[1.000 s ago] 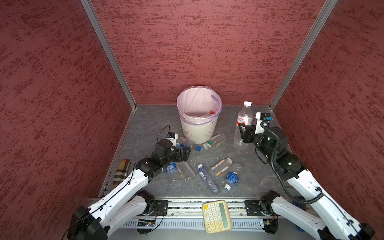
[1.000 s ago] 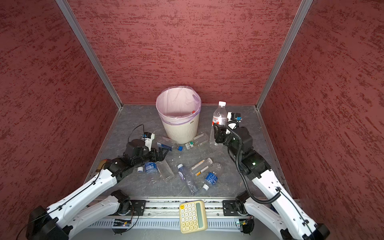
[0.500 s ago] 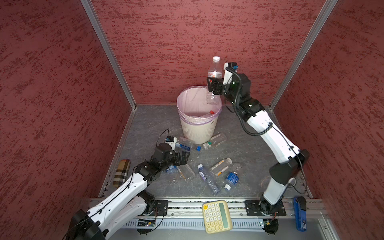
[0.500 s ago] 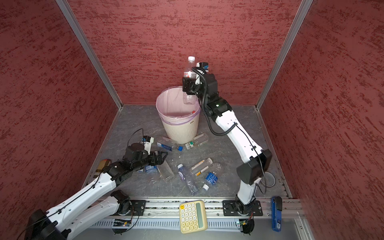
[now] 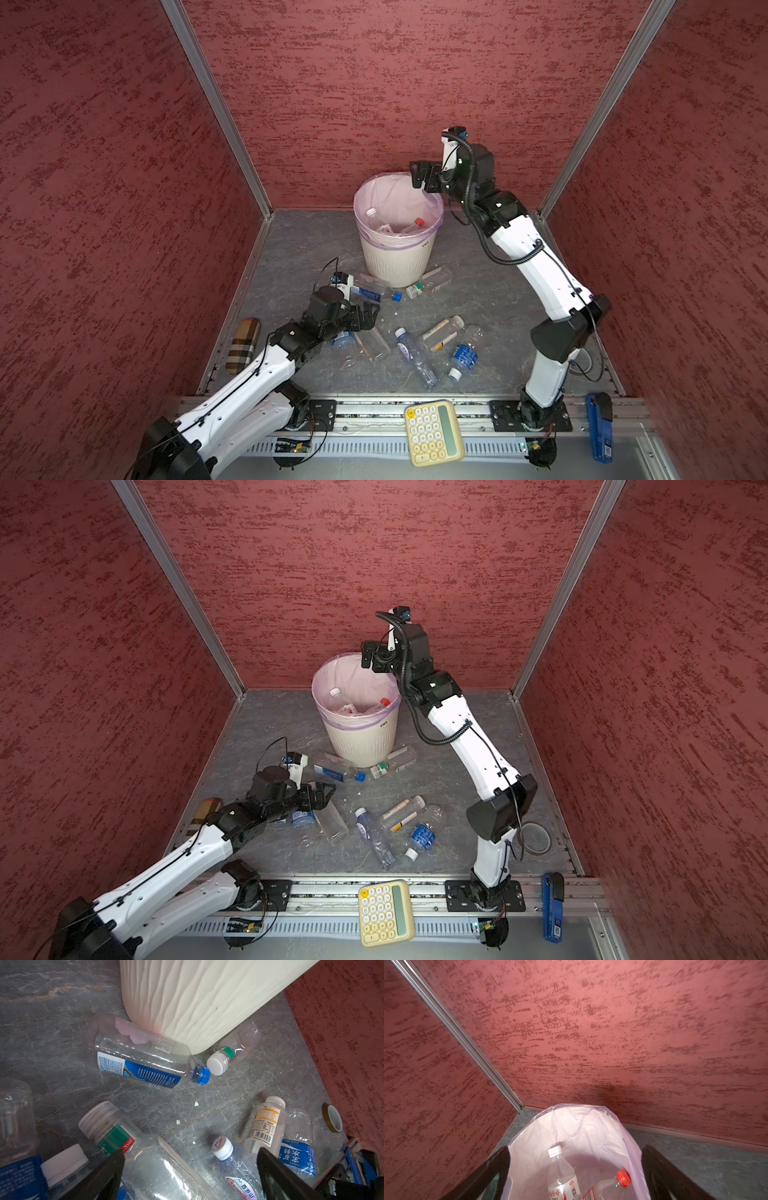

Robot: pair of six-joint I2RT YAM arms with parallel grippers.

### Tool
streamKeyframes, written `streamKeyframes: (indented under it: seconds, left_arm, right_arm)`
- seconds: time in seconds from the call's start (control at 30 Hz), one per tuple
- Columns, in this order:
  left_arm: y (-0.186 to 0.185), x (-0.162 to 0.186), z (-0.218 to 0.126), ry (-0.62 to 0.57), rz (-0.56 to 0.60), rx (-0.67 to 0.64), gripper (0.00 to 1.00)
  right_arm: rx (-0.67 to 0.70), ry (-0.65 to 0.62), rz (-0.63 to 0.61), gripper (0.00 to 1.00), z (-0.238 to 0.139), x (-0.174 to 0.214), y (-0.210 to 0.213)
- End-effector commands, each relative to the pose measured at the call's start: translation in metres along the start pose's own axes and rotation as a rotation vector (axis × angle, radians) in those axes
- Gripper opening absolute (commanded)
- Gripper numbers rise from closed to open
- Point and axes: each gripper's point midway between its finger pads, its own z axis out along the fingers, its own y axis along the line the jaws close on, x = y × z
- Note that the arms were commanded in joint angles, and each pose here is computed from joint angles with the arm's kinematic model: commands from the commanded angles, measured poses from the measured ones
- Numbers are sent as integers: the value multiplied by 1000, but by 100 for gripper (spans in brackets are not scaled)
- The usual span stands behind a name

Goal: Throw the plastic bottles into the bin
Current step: 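Lift the clear water bottle with the right gripper over the bin, then release the water bottle into the bin while the left gripper reaches for another bottle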

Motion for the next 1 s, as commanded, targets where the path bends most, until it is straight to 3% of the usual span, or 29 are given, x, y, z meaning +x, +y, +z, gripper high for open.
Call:
streamKeyframes:
  seconds: [0.0,0.37,0.8,0.97]
  left_arm:
    - [-12,-16,-2,-26,36,16,99]
    - [-32,-19,3,13,65,17,100]
    - [-71,4,-3,30,58,32,95]
    - [-63,18,-8,51,-1,-67,90]
  right_arm:
    - [59,-31,-5,99,-22,-7,-13]
    - [143,57,-9,99,-72,63,-52]
    - [220,297,13,92,-120,183,-95]
    - [245,350,22,91,-133,212,-107]
